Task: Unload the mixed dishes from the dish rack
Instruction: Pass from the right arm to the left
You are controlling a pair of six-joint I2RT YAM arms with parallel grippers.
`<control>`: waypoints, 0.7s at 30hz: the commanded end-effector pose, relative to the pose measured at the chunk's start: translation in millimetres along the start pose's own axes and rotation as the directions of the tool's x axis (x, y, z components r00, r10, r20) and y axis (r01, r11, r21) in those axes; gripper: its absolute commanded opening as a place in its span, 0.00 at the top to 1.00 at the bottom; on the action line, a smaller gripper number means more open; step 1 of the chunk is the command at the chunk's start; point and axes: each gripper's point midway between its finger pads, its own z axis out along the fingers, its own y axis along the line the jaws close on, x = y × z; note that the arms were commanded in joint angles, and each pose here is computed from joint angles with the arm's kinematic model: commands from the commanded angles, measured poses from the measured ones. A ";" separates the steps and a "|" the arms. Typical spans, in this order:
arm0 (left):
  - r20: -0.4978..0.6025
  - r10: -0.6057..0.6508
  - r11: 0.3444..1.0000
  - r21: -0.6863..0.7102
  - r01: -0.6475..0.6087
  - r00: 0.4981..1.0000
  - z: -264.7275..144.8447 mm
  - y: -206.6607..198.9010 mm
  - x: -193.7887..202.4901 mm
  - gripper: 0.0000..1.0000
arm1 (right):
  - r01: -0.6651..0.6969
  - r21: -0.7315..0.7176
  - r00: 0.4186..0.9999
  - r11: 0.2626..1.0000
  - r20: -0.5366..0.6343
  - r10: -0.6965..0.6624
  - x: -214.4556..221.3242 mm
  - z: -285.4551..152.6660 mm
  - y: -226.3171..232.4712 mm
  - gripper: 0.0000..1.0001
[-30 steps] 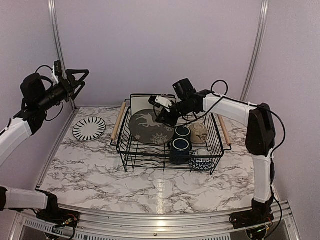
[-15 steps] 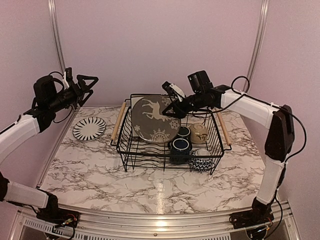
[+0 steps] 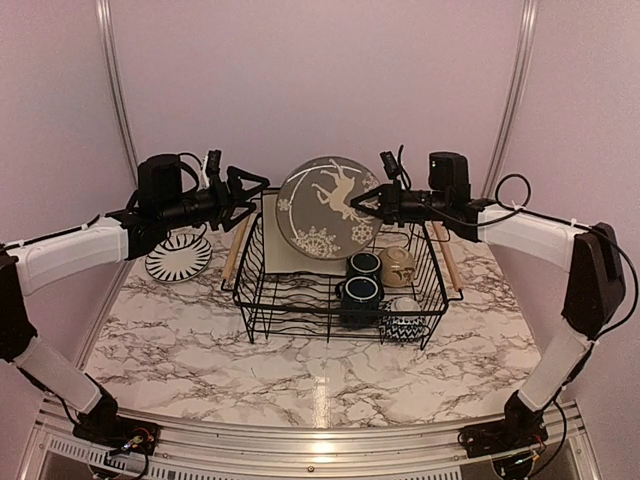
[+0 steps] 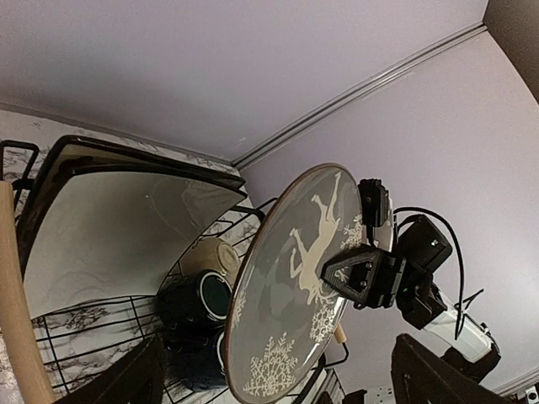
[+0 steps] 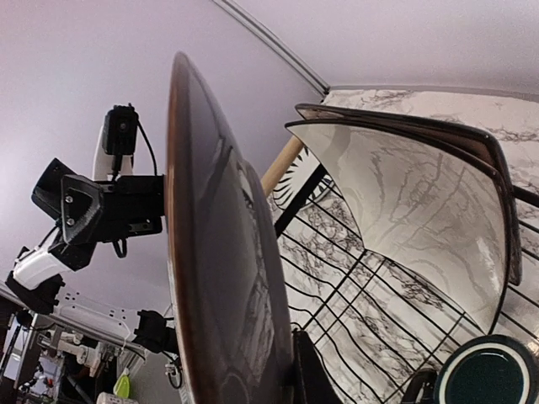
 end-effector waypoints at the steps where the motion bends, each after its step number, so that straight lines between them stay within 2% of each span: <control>1: -0.035 -0.007 0.999 0.042 0.008 0.999 25.5 -17.9 16.6 0.08 | 0.121 -0.258 0.981 0.958 0.176 -0.076 -45.3 -29.0 91.3 1.00; 7: -0.078 -0.028 0.997 0.071 0.033 0.997 46.8 -29.2 34.1 0.20 | 0.113 -0.291 0.977 0.950 0.208 -0.052 -45.7 -33.5 95.3 1.00; 15: -0.100 -0.042 0.995 0.081 0.050 0.994 58.6 -35.4 46.9 0.48 | 0.115 -0.294 0.973 0.949 0.223 -0.049 -41.2 -36.0 94.7 1.00; 21: -0.116 -0.064 0.991 0.106 0.076 0.991 67.9 -40.7 56.2 0.61 | 0.126 -0.285 0.973 0.950 0.224 -0.062 -38.4 -36.7 94.4 1.00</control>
